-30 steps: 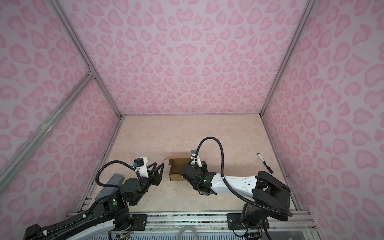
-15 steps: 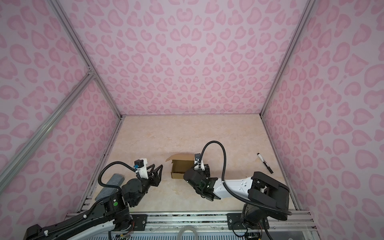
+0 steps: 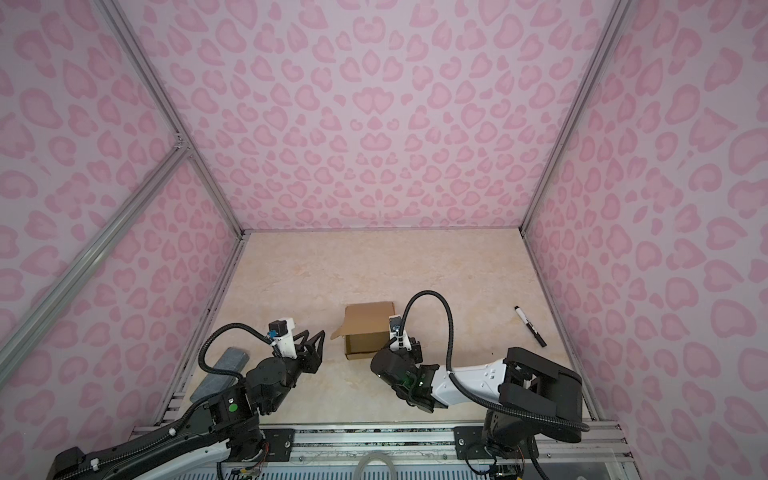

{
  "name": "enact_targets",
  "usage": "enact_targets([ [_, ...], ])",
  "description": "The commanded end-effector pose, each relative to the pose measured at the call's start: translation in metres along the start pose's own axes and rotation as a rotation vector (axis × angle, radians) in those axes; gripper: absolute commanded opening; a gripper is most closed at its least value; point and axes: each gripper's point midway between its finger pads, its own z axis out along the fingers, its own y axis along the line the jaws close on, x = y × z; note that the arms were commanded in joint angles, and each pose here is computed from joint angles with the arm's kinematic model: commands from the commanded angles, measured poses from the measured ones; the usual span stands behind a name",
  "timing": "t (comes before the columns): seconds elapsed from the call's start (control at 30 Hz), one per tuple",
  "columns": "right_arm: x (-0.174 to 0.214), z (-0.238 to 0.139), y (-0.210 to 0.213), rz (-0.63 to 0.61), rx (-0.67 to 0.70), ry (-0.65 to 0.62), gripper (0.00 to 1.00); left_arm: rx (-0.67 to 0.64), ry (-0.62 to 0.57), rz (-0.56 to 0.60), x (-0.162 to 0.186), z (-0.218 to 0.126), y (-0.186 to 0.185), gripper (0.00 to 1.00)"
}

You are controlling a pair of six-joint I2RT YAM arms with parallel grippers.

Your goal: Fold the paper box

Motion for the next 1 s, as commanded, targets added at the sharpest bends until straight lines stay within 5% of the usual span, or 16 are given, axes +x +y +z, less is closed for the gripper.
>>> enact_targets([
  [0.0, 0.000, -0.006, -0.001, -0.024, -0.002, -0.009, 0.23, -0.016, -0.014, -0.013, -0.004, 0.000, 0.002, 0.54],
  [0.3, 0.002, -0.033, -0.012, -0.036, -0.023, 0.028, 0.39, -0.027, -0.018, -0.009, -0.006, 0.000, 0.003, 0.55],
  [0.7, -0.023, -0.076, -0.038, 0.057, -0.163, -0.033, 0.43, 0.000, -0.016, 0.007, -0.019, 0.002, -0.011, 0.56],
  [0.97, -0.085, -0.110, -0.073, 0.227, -0.191, -0.187, 0.38, 0.082, -0.076, 0.019, -0.067, -0.004, -0.040, 0.61],
])
